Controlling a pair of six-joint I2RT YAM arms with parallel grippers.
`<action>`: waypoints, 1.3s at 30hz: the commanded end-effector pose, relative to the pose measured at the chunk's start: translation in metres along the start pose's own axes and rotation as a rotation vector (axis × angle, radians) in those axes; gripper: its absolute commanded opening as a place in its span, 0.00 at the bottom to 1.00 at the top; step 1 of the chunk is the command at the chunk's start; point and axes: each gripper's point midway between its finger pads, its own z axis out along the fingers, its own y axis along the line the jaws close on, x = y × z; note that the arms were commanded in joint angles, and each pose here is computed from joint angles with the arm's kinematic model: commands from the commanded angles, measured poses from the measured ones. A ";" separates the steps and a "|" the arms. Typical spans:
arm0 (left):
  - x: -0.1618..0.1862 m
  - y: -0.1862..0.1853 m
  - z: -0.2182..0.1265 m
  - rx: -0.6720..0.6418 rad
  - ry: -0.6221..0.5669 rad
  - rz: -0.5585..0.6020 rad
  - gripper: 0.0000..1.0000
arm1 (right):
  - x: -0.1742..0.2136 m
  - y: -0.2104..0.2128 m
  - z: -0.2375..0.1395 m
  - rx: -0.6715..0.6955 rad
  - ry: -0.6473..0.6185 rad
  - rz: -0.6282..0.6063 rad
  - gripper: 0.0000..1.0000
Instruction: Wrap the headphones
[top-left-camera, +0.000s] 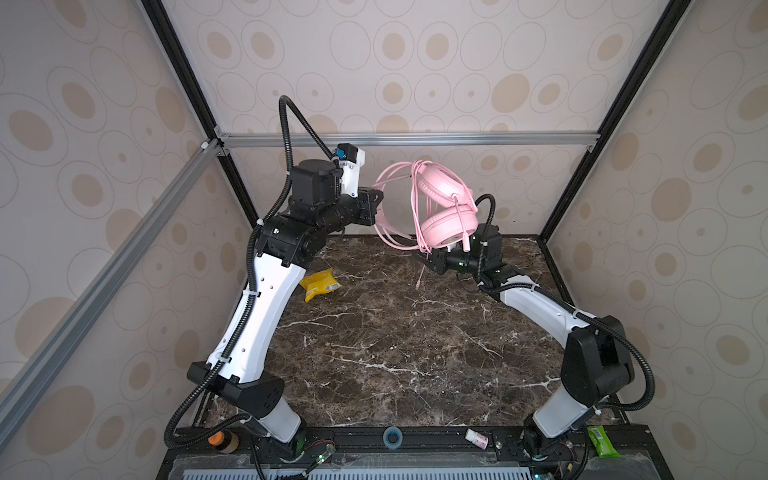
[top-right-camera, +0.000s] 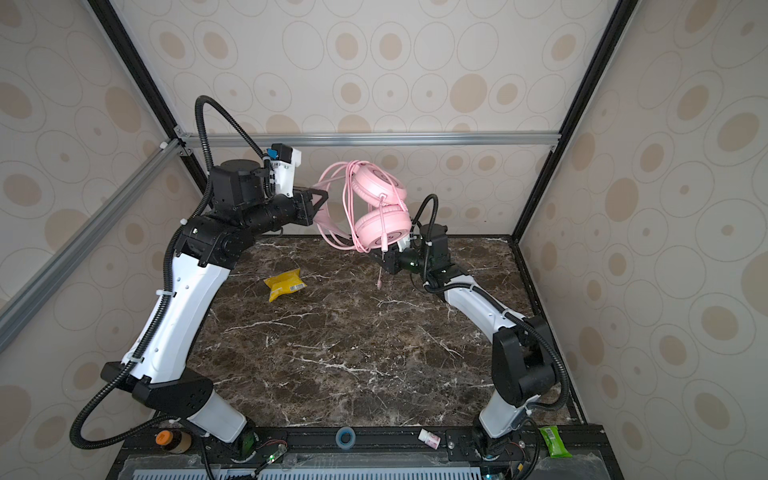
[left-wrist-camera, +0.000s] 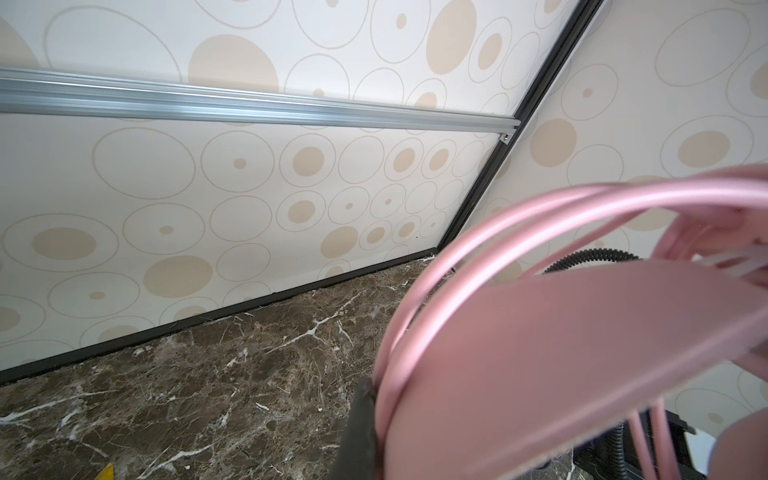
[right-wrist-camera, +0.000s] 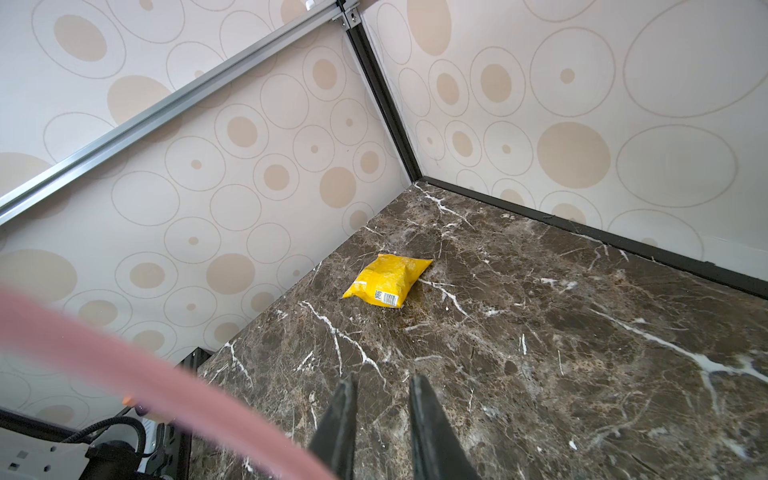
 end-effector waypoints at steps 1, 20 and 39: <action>-0.040 -0.008 -0.030 0.027 -0.153 -0.050 0.00 | 0.008 0.003 0.001 -0.013 0.005 0.016 0.23; -0.035 0.056 -0.040 -0.281 -0.212 -0.153 0.00 | 0.024 0.027 -0.004 0.022 0.091 0.002 0.04; 0.009 0.118 -0.021 -0.539 -0.230 -0.243 0.00 | 0.081 0.110 -0.031 0.020 0.360 -0.130 0.01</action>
